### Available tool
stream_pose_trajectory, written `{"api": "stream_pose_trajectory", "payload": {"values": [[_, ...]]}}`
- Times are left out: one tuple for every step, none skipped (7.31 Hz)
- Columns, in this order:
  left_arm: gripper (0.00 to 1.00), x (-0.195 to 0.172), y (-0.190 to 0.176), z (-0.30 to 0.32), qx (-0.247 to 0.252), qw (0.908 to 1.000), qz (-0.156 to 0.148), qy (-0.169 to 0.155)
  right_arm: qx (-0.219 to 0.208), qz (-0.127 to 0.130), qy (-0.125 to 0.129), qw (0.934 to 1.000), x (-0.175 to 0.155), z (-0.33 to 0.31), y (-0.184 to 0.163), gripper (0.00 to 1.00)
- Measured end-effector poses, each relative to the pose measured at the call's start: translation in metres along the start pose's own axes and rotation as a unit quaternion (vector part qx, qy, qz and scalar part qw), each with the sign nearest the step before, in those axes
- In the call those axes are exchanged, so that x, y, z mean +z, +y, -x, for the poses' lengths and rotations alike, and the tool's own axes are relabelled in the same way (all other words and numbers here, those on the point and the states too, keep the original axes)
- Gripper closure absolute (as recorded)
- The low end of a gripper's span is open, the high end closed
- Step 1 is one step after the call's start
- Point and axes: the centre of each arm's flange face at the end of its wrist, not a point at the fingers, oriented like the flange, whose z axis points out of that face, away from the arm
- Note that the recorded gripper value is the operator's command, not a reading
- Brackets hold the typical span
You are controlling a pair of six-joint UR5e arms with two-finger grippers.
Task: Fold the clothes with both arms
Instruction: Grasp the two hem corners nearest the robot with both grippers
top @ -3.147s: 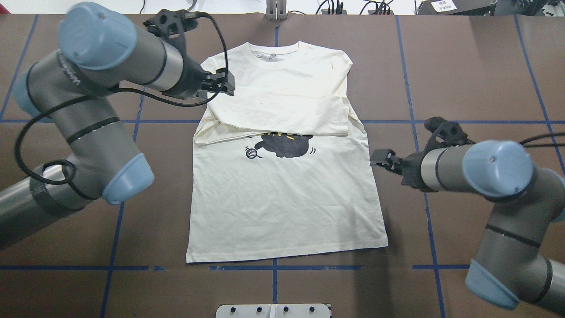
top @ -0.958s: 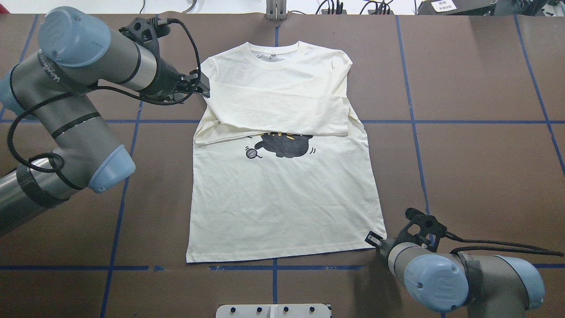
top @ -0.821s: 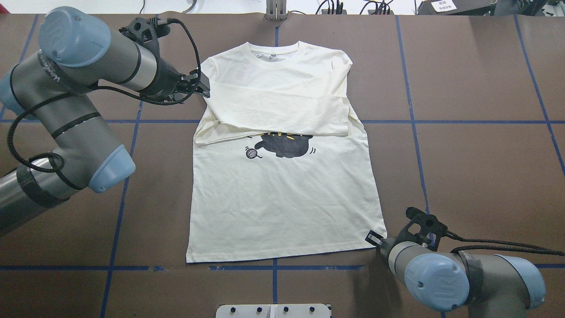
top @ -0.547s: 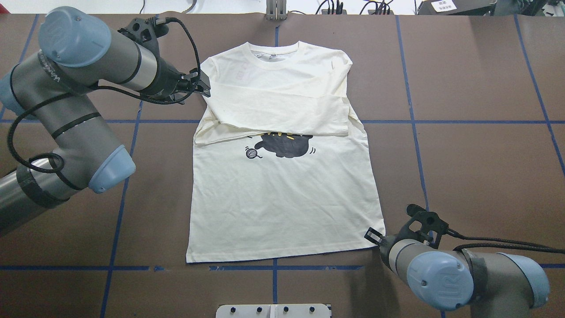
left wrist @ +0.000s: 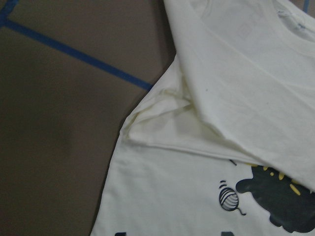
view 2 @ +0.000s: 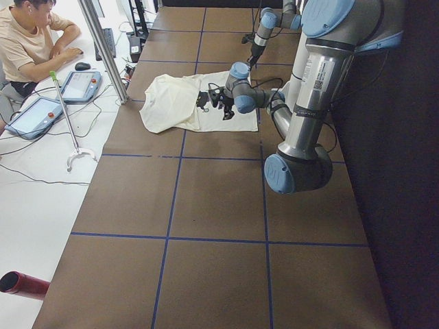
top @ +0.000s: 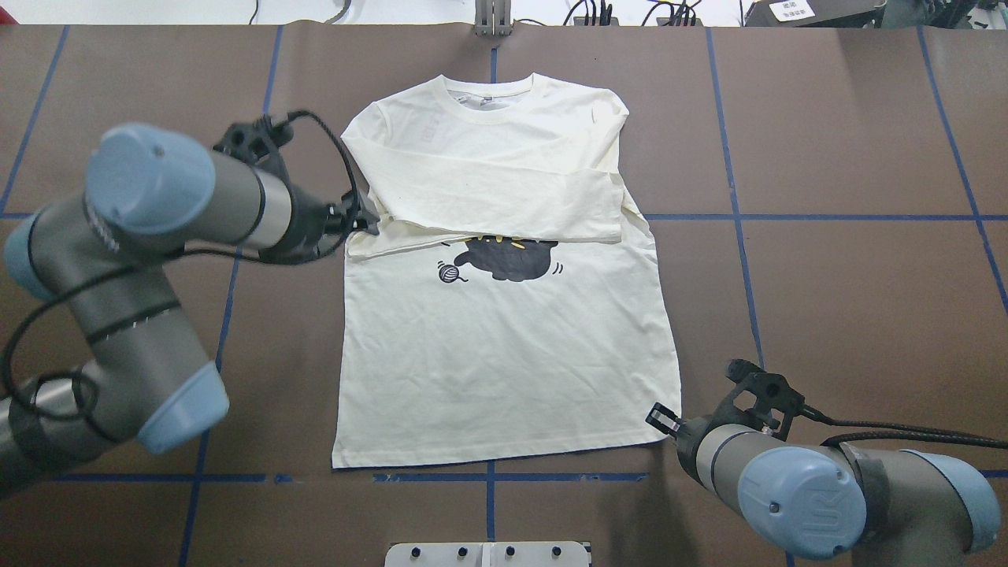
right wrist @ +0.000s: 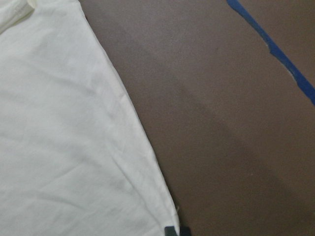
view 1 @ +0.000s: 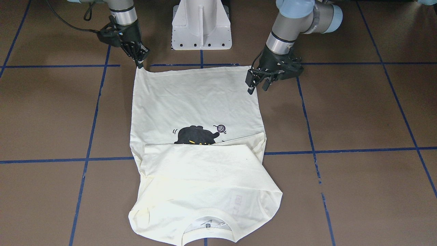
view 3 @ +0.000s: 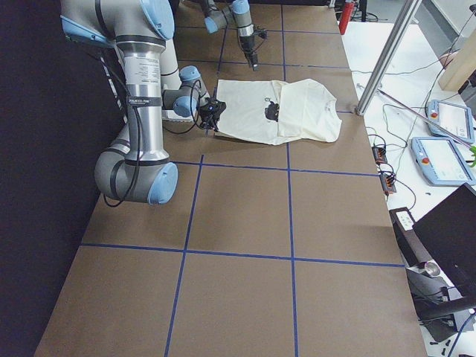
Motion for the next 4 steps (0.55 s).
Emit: {"api": "stream_pose_trajectory", "payload": {"values": [[0.41,0.014,0.033,0.014,-0.005,0.9995,0.008,-0.031,0.0,0.002,0.0,1.0,-0.001,0.0,0.001,1.0],[0.43,0.023,0.055,0.023,-0.01,0.9986,0.014,-0.049,0.0,0.002,0.001,1.0,-0.001,0.0,0.001,1.0],[0.44,0.028,0.07,0.028,-0.014,0.998,0.02,-0.059,0.0,0.002,0.0,1.0,-0.001,0.0,0.001,1.0],[0.45,0.031,0.082,0.031,-0.016,0.9974,0.027,-0.064,0.0,0.003,-0.001,1.0,-0.001,0.0,0.001,1.0]]}}
